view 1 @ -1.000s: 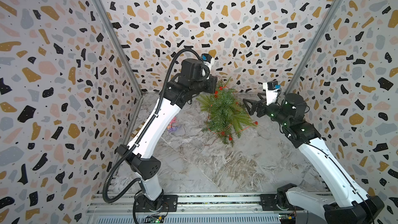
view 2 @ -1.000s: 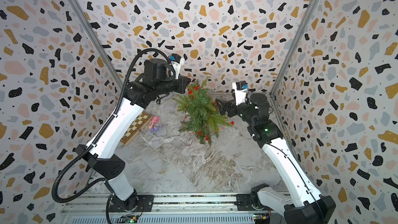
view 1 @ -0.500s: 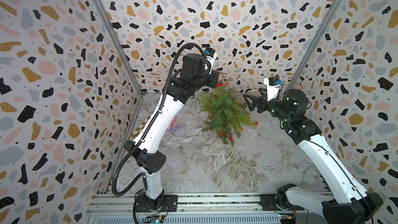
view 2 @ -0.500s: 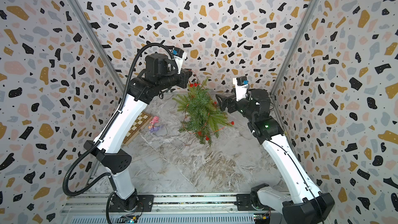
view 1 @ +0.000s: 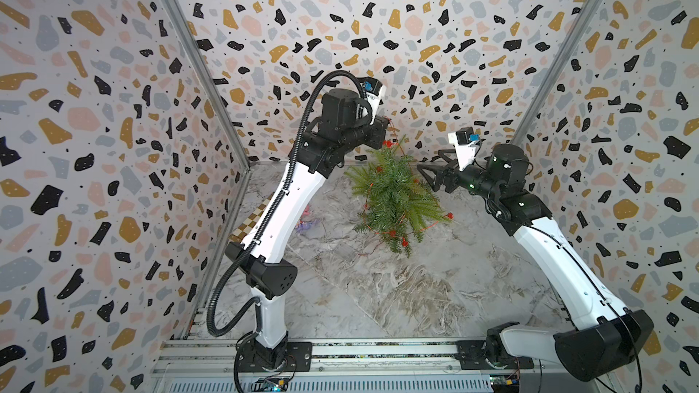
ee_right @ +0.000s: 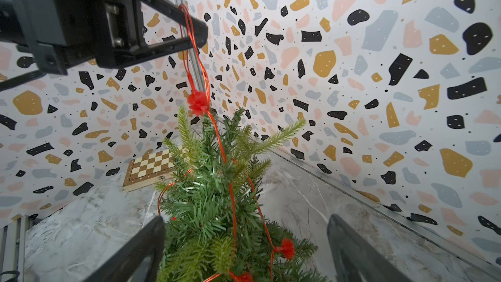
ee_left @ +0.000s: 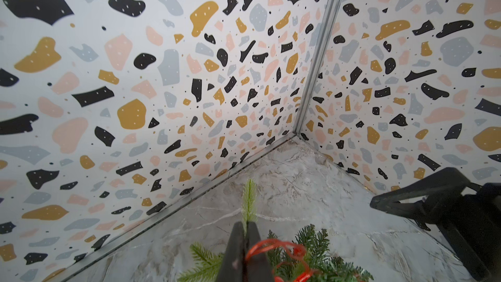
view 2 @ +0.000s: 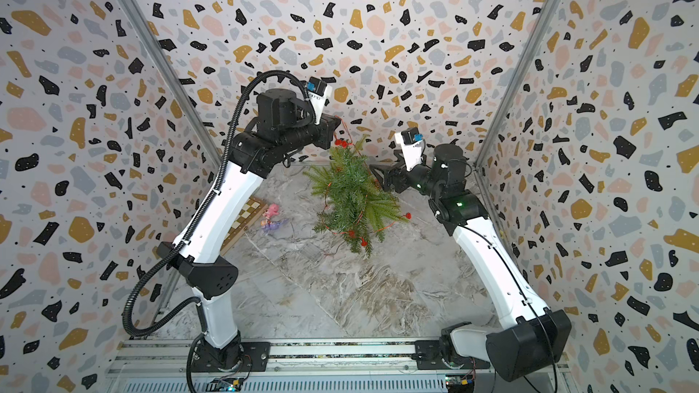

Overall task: Remove string lights from the small christmas tree
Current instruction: Remove the light string from the Christmas tree.

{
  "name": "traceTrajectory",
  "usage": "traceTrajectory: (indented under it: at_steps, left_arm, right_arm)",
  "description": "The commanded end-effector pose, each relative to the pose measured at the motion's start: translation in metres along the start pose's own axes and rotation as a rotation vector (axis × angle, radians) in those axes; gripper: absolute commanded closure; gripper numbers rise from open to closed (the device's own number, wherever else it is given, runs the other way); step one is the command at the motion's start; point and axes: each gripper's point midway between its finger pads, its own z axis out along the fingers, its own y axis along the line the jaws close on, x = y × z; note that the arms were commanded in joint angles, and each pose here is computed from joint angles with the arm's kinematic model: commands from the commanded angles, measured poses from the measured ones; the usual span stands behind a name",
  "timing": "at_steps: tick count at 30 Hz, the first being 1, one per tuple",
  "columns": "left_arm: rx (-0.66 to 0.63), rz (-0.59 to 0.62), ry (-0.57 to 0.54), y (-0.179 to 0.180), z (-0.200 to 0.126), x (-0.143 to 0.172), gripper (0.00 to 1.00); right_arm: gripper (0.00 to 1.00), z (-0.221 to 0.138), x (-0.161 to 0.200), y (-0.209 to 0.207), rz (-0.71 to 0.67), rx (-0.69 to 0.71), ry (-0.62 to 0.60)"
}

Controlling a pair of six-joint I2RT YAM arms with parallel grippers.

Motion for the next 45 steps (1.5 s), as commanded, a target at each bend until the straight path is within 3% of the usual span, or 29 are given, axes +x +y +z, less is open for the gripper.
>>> traceTrajectory:
  at_steps: [1, 28, 35, 45]
  left_arm:
    - [0.014, 0.054, -0.102, -0.002, -0.004, -0.029, 1.00]
    - [0.157, 0.182, -0.236, -0.035, 0.007, -0.052, 1.00]
    - [0.182, 0.200, -0.251, -0.049, 0.014, -0.051, 1.00]
    - [0.221, 0.185, -0.232, -0.065, 0.027, -0.042, 1.00]
  right_arm:
    - [0.07, -0.001, -0.032, 0.009, -0.073, -0.043, -0.073]
    - [0.22, 0.076, -0.067, -0.010, -0.130, -0.130, -0.087]
    - [0.35, 0.082, -0.067, -0.018, -0.128, -0.098, -0.083]
    - [0.73, 0.067, -0.080, -0.016, -0.168, -0.062, -0.120]
